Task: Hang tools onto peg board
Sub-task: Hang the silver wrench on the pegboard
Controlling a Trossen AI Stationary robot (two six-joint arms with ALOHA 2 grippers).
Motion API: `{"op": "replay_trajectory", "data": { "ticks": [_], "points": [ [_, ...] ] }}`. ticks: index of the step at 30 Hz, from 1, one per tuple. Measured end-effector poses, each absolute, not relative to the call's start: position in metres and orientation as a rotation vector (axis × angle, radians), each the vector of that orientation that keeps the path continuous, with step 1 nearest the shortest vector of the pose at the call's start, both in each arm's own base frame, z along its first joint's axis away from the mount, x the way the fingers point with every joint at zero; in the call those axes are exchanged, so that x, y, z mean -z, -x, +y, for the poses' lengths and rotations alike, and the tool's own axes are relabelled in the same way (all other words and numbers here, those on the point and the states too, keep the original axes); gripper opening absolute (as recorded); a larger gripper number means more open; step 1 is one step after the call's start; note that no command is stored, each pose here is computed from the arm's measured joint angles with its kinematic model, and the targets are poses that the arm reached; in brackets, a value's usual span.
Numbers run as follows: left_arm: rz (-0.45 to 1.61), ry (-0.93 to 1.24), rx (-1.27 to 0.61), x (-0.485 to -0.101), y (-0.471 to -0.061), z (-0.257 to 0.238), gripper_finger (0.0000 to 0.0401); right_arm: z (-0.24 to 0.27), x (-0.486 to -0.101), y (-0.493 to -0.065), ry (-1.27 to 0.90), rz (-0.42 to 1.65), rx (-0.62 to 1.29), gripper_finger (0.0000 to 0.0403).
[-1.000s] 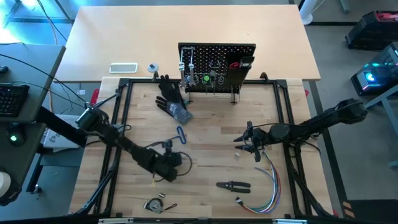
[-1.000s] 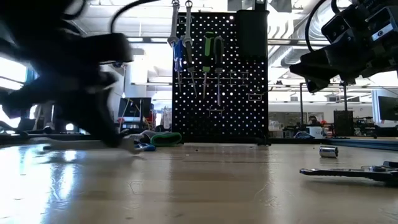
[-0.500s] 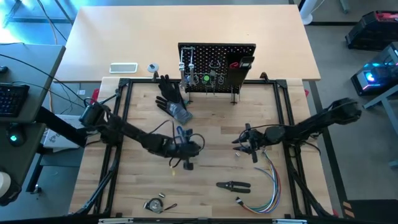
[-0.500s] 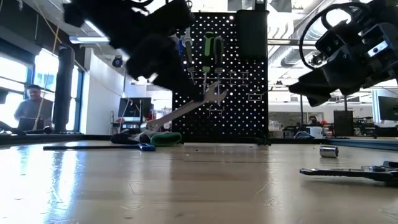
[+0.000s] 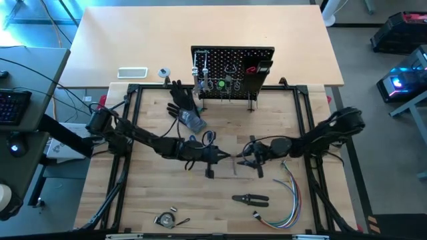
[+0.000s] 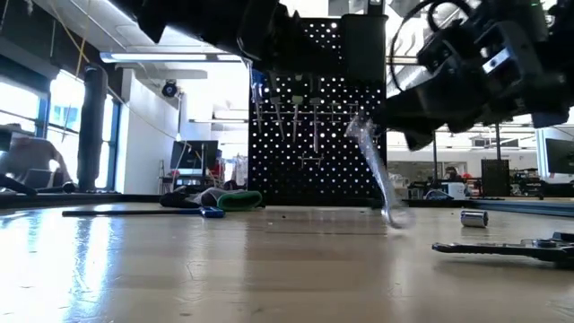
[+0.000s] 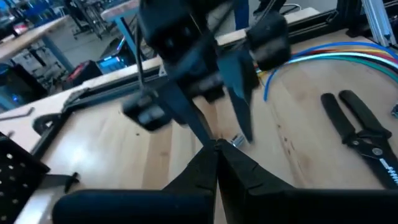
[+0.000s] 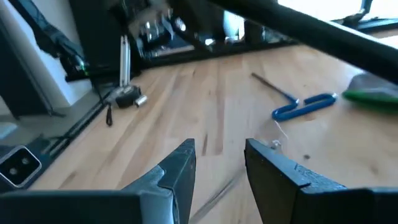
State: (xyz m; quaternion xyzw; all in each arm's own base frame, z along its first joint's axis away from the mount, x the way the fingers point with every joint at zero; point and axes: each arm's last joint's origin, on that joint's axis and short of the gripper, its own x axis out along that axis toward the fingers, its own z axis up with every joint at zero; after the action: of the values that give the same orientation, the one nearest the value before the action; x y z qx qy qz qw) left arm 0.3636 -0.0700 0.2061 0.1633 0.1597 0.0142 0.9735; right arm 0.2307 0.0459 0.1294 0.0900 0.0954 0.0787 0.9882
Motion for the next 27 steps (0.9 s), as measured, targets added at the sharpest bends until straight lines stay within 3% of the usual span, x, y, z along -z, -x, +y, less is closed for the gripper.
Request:
{"op": "replay_trajectory", "data": {
  "ticks": [9,17,21,27],
  "points": [
    [0.441,-0.335,-0.012,-0.2,-0.361,-0.062,0.0,0.046,-0.101,-0.25,-0.186,0.381,-0.06,0.0134],
    [0.631,-0.359,0.257,-0.171,-0.355,-0.065,0.0003,0.063,-0.099,-0.264,-0.179,0.548,-0.201,0.0134],
    [0.632,-0.412,0.339,-0.155,-0.36,-0.07,0.0037,0.081,-0.104,-0.277,-0.13,0.682,-0.228,0.0134],
    [0.615,-0.406,0.335,-0.133,-0.369,-0.071,0.0127,0.097,-0.114,-0.286,-0.099,0.742,-0.141,0.0134]
  ]
}}
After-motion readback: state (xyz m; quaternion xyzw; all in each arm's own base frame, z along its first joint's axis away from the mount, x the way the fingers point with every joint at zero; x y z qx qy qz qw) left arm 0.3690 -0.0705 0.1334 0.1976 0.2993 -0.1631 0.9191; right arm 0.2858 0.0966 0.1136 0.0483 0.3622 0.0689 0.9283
